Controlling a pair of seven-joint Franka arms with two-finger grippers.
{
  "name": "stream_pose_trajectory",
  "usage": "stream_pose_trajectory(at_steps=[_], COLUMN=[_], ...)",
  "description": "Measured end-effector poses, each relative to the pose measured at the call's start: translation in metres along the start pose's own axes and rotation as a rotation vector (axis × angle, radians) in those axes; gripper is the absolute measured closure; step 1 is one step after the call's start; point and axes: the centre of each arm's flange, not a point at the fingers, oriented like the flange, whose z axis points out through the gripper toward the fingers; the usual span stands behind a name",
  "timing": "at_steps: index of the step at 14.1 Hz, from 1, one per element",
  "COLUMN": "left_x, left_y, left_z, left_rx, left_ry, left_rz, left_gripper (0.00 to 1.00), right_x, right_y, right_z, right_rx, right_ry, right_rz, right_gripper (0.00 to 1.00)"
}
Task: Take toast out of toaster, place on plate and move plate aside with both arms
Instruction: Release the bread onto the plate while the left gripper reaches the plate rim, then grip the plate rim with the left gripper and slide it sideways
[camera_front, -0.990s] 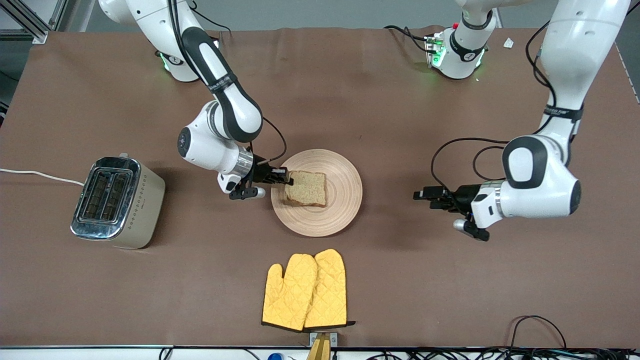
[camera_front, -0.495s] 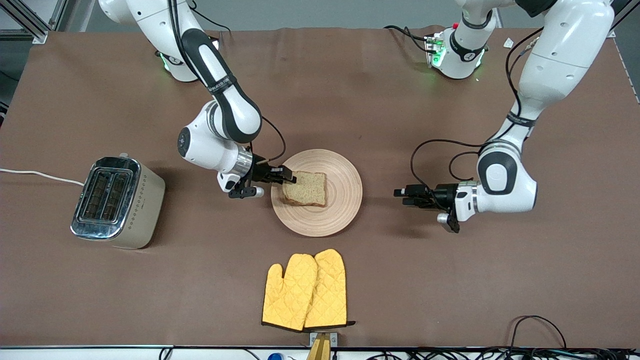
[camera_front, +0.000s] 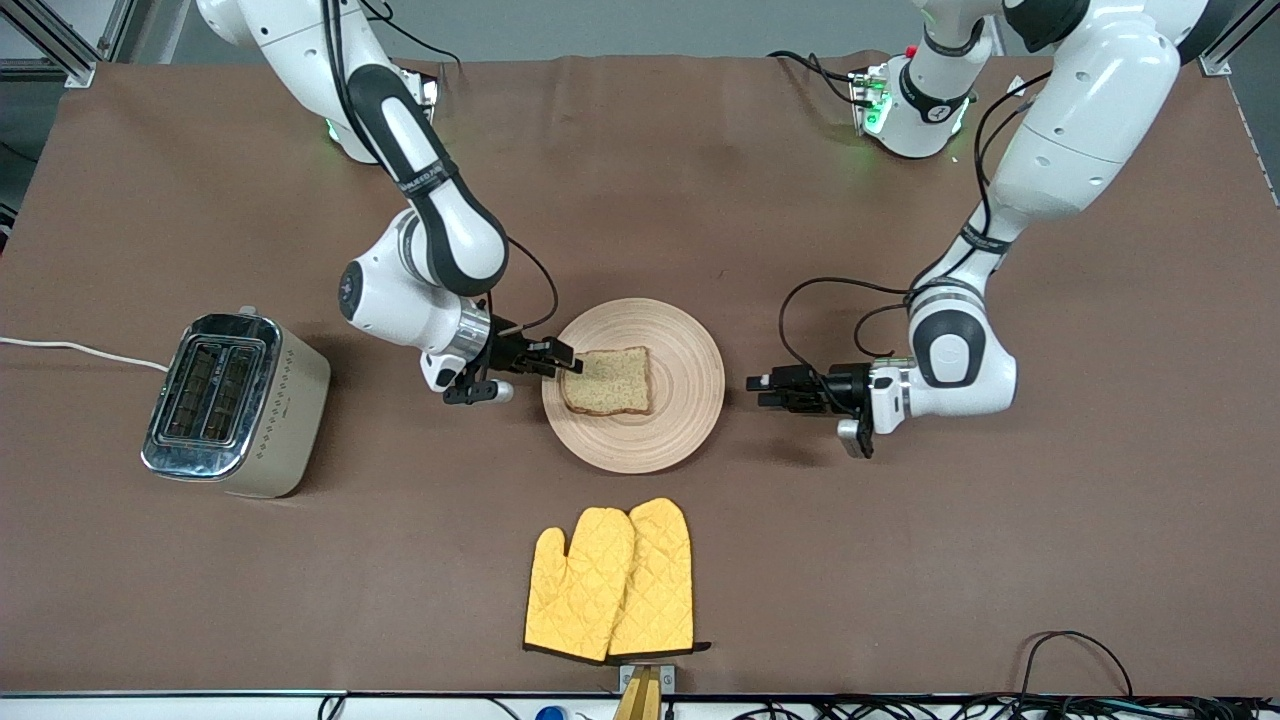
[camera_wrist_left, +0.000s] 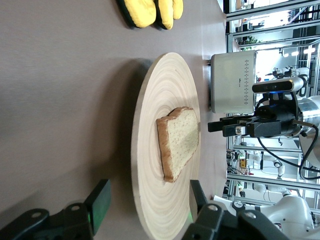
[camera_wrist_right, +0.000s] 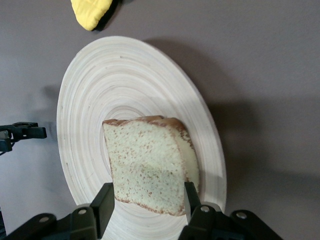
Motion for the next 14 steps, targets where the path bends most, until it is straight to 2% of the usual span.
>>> stream_pose_trajectory(at_steps=[2,3,4,6,8,9,10,11,14], left_x=[-0.005,-0.007,-0.010,-0.014,-0.019,-0.021,-0.023,-0.025,-0.028], left_y=[-0.004,-0.008,-0.012,-0.013,-0.011,-0.012,-0.015,-0.018,-0.024], left_z=[0.012,0.016,0.020,0.033,0.047,0.052,0.056,0.057,0.060], left_rx=[0.003,0.003,0.000,-0.021,-0.021,-0.015,-0.012,-0.011,-0.011], left_ry=[-0.002,-0.006,-0.008,-0.002,-0.001,-0.003,-0.006,-0.008,-0.011], left_rz=[0.004,0.000,-0.008,-0.025,-0.031,-0.027,-0.026,-0.028,-0.032], left_gripper=[0.32,0.32,0.35,0.37,0.38,0.43,0.43,0.50,0.82], right_x=[0.004,0.004,0.004,0.006,0.010,0.012,0.012,0.012,0.023], right_y=[0.001,-0.002,-0.006,-0.014,-0.020,-0.022,-0.025,-0.028,-0.029], right_z=[-0.006,-0.009,-0.012,-0.024,-0.045,-0.057,-0.069,-0.082,-0.145], right_rx=[0.006,0.011,0.018,0.039,0.062,0.072,0.078,0.076,0.014], right_ry=[0.007,0.011,0.013,0.015,0.035,0.048,0.061,0.075,0.134], right_rz=[0.001,-0.002,-0.006,-0.013,-0.015,-0.017,-0.024,-0.043,-0.144], right_gripper=[0.23,0.23,0.17,0.14,0.09,0.04,0.00,0.00,0.00])
